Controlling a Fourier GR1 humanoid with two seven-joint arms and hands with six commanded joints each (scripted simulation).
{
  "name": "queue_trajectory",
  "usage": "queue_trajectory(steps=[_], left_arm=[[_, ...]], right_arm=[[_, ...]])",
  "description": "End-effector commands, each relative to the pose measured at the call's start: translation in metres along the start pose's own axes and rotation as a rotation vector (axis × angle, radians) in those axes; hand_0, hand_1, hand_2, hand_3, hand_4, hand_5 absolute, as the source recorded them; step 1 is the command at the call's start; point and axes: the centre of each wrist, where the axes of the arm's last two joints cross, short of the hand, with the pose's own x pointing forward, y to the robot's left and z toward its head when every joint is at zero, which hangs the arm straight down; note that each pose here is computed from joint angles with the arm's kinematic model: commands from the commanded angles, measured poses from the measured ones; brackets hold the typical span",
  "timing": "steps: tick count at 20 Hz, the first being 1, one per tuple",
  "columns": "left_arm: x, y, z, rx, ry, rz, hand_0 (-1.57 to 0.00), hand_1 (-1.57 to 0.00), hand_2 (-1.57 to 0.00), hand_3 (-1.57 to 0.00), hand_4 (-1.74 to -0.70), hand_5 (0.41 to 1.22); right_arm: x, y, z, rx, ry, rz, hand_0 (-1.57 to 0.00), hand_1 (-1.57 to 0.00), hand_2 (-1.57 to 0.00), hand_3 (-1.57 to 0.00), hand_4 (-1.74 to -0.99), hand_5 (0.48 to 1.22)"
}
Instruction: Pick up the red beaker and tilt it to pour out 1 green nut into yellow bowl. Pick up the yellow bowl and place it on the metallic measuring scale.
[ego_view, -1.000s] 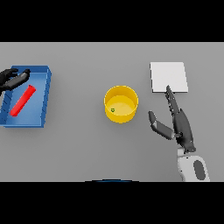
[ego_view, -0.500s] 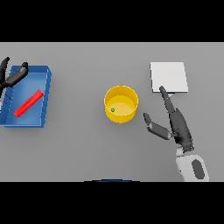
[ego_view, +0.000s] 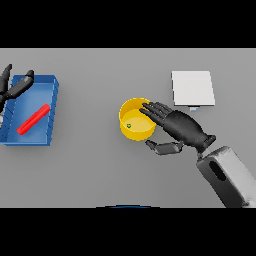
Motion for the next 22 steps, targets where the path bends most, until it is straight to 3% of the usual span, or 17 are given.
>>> queue_trajectory(steps=[1,5,11,17,22], left_arm=[[-0.003,0.001,0.0,0.001,-0.006,-0.002,0.0,0.0,0.0,0.0,-0.71,0.672],[-0.003,-0.002,0.002,-0.008,-0.004,0.013,0.0,0.0,0.0,0.0,-0.72,0.682],[-0.002,0.004,0.005,-0.001,-0.012,0.017,0.0,0.0,0.0,0.0,-0.72,0.687],[-0.001,0.005,0.001,-0.01,-0.007,0.023,0.0,0.0,0.0,0.0,-0.72,0.684],[-0.006,0.006,0.007,-0.006,-0.02,0.034,0.0,0.0,0.0,0.0,-0.72,0.688]], right_arm=[[-0.001,-0.001,-0.005,0.047,0.001,0.055,0.0,0.0,0.0,0.0,-1.228,0.703],[-0.005,-0.011,-0.025,0.204,-0.064,0.193,0.0,0.0,0.0,0.0,-1.211,0.704],[-0.002,-0.004,-0.06,0.385,-0.065,0.327,0.0,0.0,0.0,0.0,-1.224,0.703],[-0.004,0.0,-0.081,0.493,-0.045,0.405,0.0,0.0,0.0,0.0,-1.266,0.72],[0.0,-0.001,-0.092,0.542,-0.03,0.391,0.0,0.0,0.0,0.0,-1.297,0.753]])
